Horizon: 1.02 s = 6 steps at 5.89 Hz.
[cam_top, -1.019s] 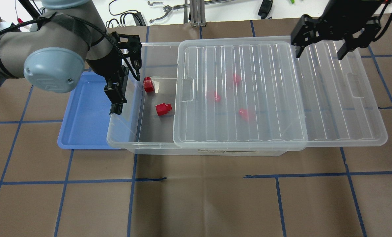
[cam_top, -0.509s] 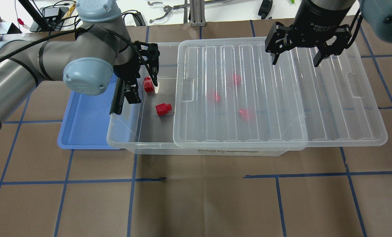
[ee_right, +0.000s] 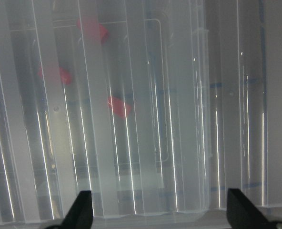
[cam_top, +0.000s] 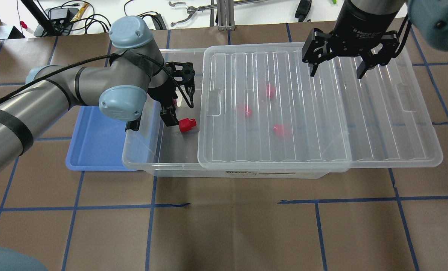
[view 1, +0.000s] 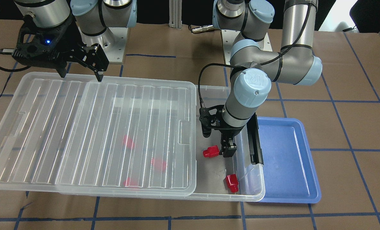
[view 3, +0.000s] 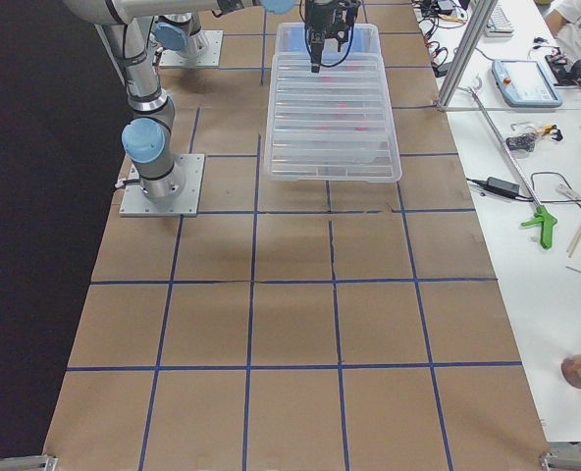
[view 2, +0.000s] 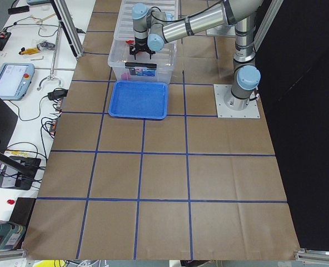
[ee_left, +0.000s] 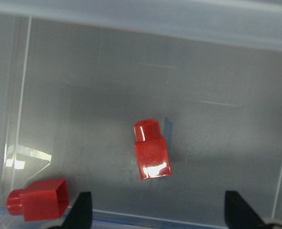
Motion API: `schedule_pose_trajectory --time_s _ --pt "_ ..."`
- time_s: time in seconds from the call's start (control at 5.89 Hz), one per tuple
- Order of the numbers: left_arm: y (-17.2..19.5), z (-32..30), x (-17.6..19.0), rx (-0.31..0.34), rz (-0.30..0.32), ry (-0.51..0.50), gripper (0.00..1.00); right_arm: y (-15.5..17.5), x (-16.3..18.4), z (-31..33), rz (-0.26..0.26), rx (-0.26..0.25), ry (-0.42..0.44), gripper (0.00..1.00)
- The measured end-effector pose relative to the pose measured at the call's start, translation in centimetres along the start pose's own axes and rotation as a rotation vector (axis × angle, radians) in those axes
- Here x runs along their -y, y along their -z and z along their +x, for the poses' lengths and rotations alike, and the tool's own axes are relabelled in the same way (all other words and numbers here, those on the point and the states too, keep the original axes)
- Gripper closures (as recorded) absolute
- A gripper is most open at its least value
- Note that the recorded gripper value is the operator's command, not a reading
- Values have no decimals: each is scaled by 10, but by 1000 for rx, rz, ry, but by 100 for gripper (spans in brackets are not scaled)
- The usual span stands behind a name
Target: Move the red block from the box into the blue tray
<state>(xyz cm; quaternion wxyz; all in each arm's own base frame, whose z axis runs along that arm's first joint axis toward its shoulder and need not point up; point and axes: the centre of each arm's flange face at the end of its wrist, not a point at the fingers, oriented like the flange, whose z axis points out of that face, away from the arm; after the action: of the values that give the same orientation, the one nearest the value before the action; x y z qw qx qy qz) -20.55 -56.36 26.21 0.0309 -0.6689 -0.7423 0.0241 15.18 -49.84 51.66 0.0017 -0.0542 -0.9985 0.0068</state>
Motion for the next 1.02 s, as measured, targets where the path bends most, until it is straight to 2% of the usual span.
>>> schedule_pose_trajectory --time_s 0.51,0.68,0.85,1.02 --pt "-59 -11 -2 16 23 6 3 -4 4 2 -1 0 30 0" --pt "-73 -14 -1 12 23 4 23 -4 4 3 -1 0 31 0" --pt "-82 -15 1 8 27 2 58 -4 4 3 -2 0 31 0" --pt "-85 -14 3 7 32 -4 72 -4 4 3 -3 0 31 0"
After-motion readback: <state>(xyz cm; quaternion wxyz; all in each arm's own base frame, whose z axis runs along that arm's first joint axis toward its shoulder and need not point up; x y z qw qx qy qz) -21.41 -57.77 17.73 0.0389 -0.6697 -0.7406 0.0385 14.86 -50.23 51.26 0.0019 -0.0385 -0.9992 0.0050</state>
